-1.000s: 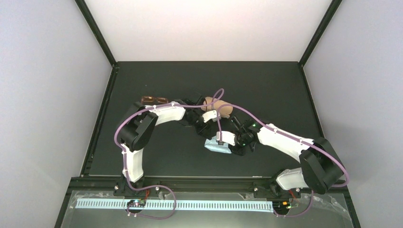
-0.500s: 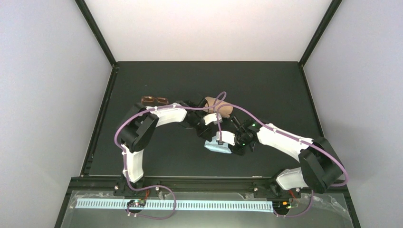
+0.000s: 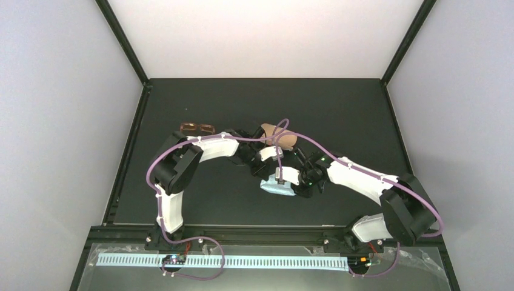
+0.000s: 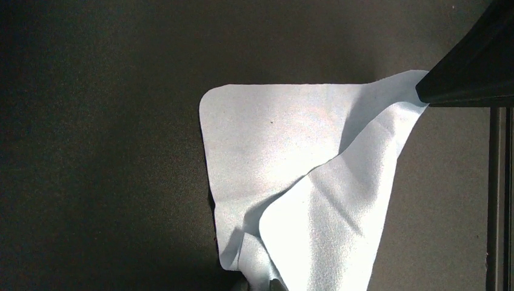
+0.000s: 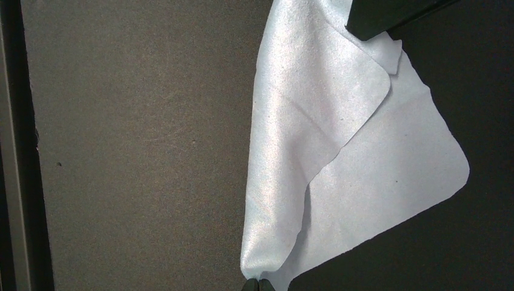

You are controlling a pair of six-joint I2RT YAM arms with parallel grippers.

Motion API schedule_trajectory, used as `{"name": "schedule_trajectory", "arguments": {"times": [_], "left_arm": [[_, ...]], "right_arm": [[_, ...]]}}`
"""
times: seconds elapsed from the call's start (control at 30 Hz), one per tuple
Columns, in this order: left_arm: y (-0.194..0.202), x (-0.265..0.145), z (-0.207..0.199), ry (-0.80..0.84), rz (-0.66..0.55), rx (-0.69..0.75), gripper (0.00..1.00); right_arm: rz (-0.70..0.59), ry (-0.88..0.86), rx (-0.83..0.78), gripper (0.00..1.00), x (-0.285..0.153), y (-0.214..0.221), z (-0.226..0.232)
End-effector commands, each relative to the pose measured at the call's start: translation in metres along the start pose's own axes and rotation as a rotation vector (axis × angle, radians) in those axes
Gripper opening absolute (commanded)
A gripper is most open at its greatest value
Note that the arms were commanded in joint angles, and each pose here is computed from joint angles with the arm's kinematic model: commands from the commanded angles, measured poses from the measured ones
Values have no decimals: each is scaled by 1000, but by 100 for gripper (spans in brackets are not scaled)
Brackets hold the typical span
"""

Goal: Organize the sunglasses

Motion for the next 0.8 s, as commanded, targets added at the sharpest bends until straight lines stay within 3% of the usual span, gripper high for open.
{"name": "schedule_trajectory", "arguments": {"times": [0.0,0.77], "left_arm": [[10,4,-2,-2,44,-25,7],[-6,-28,-24,75,-64,31,2]], "right_arm": [[-14,29,-11,1,-5,-9,-8],[-70,82,-20,1,-23,-23,-14]]}}
Point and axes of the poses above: each gripper's point midway between its finger pads, its own x axis out along the fingers, its own z axis along the line the jaws close on, y = z × x, the point moved 5 cm from there along -x, back along the fingers, and after that the axes turned 11 degrees about -x, right-handed, at the moved point
